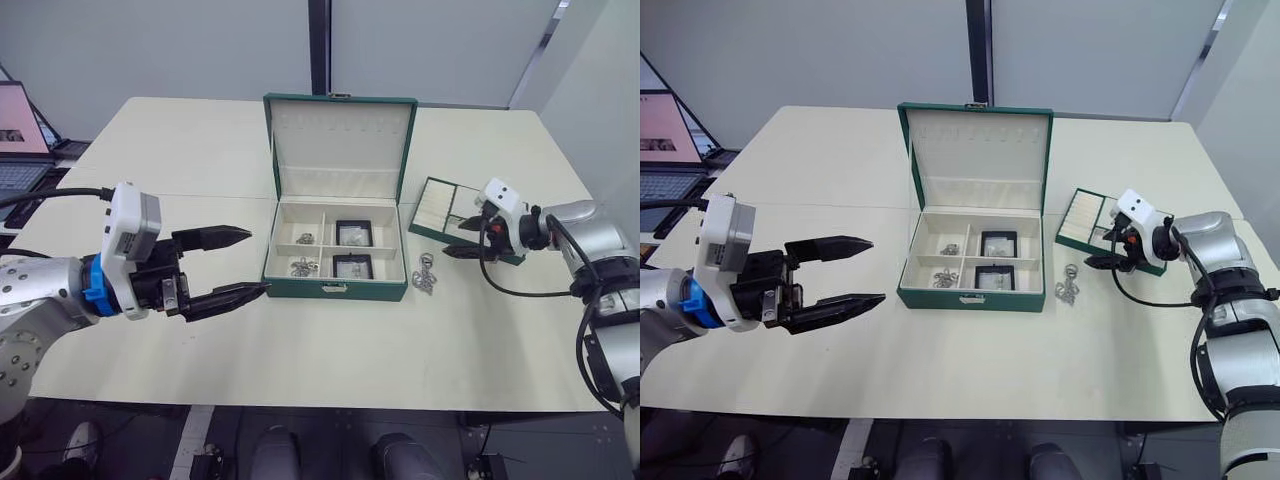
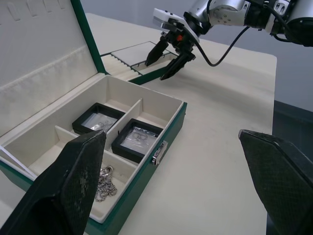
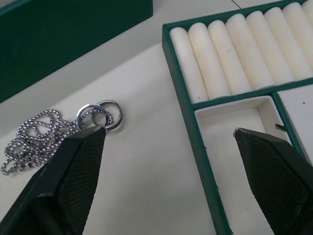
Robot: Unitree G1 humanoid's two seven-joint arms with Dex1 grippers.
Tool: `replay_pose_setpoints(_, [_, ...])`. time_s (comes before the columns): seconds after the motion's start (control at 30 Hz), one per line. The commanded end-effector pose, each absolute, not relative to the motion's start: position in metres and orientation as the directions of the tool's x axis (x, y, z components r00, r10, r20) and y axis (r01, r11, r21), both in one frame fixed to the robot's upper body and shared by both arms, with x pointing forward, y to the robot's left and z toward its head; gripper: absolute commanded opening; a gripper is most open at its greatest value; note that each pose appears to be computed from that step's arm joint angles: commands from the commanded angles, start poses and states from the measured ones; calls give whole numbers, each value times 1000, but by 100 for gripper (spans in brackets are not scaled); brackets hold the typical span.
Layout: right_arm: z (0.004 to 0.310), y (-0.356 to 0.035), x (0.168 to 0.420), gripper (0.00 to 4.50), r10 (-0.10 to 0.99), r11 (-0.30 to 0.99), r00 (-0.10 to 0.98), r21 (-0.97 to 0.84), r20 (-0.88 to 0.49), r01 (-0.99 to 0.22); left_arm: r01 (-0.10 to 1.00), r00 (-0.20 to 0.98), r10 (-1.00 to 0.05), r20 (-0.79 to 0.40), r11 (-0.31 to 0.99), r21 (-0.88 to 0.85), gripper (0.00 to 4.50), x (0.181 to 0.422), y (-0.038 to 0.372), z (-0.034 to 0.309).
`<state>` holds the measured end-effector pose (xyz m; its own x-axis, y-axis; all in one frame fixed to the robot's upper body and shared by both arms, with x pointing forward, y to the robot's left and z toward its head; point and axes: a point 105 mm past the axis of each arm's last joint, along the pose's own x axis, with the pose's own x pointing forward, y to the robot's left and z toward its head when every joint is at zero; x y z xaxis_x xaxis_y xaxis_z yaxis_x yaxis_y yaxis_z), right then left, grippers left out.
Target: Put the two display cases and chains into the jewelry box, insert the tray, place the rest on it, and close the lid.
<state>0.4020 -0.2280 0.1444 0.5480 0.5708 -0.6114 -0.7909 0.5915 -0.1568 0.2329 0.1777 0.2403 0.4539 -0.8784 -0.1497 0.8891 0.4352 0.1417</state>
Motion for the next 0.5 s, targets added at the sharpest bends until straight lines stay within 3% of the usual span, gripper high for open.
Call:
replay_pose_setpoints(0.03, [157,-230,407,444,571,584,569,-194,-592,-788,884,457,-878,-145,431,181,450,227,176,249])
replay_pose_setpoints(0.5, [152,-233,411,444,549,582,570,-209,-612,-786,876,474,-869,-143,449,179,450,226,183,244])
